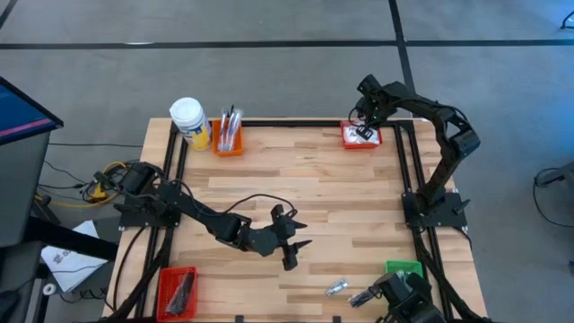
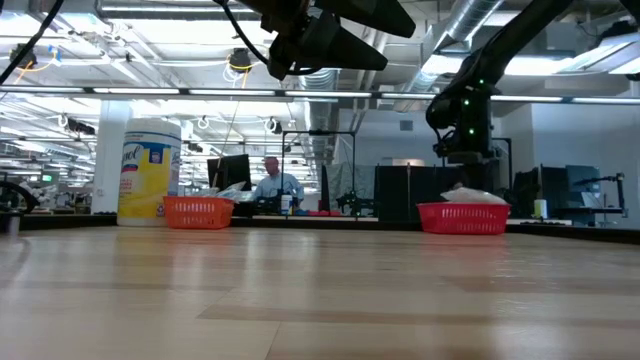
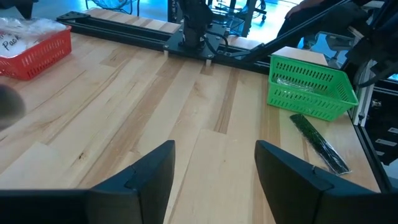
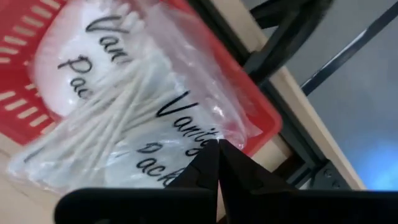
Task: Pick & Place Travel size toiletries
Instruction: Stack the cotton pack on top of the cotton bag in the red bin
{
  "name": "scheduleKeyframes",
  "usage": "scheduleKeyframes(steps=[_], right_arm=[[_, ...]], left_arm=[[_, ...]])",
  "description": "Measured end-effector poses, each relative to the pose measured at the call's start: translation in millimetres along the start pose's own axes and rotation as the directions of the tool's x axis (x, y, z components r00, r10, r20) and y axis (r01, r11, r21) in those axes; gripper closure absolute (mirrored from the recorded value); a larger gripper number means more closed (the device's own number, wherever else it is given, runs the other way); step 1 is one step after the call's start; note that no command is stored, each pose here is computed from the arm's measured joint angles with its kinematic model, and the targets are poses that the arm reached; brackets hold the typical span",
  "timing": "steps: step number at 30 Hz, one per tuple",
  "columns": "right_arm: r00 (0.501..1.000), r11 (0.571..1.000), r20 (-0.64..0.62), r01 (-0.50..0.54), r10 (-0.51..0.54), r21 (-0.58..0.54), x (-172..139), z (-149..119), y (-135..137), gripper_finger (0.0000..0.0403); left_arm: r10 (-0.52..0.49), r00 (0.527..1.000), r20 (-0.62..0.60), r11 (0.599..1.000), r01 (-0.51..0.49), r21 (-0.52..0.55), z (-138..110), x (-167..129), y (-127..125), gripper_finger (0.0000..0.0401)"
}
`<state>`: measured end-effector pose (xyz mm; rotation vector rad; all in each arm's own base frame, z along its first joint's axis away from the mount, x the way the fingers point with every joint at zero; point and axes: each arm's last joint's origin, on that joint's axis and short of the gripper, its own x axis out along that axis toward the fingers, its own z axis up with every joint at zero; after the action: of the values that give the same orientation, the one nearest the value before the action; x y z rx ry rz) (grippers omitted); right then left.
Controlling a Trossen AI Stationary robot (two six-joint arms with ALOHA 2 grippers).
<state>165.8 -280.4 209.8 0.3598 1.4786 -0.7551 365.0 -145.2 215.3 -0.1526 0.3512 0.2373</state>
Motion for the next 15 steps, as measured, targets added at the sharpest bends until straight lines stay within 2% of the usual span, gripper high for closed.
scheduleKeyframes(steps=[4, 10, 15], right_arm=[[1.000, 1.000, 0.029, 0.010, -0.011, 0.012, -8.8, 1.0, -2.5, 0.0403], [0.992, 0.999, 0.124, 0.027, -0.031, 0.035, -37.7, -4.9, -4.3, 0.0403], [0.981, 1.000, 0.191, -0.023, 0.021, 0.008, -59.8, -10.6, 7.3, 0.0403]], left_arm=[[0.000, 1.000, 0.000, 1.000, 0.000, 0.001, 0.0, 0.0, 0.0, 0.0188], [0.000, 1.000, 0.000, 1.000, 0.000, 0.002, 0.0, 0.0, 0.0, 0.0188], [0.000, 1.000, 0.000, 1.000, 0.000, 0.002, 0.0, 0.0, 0.0, 0.0188]])
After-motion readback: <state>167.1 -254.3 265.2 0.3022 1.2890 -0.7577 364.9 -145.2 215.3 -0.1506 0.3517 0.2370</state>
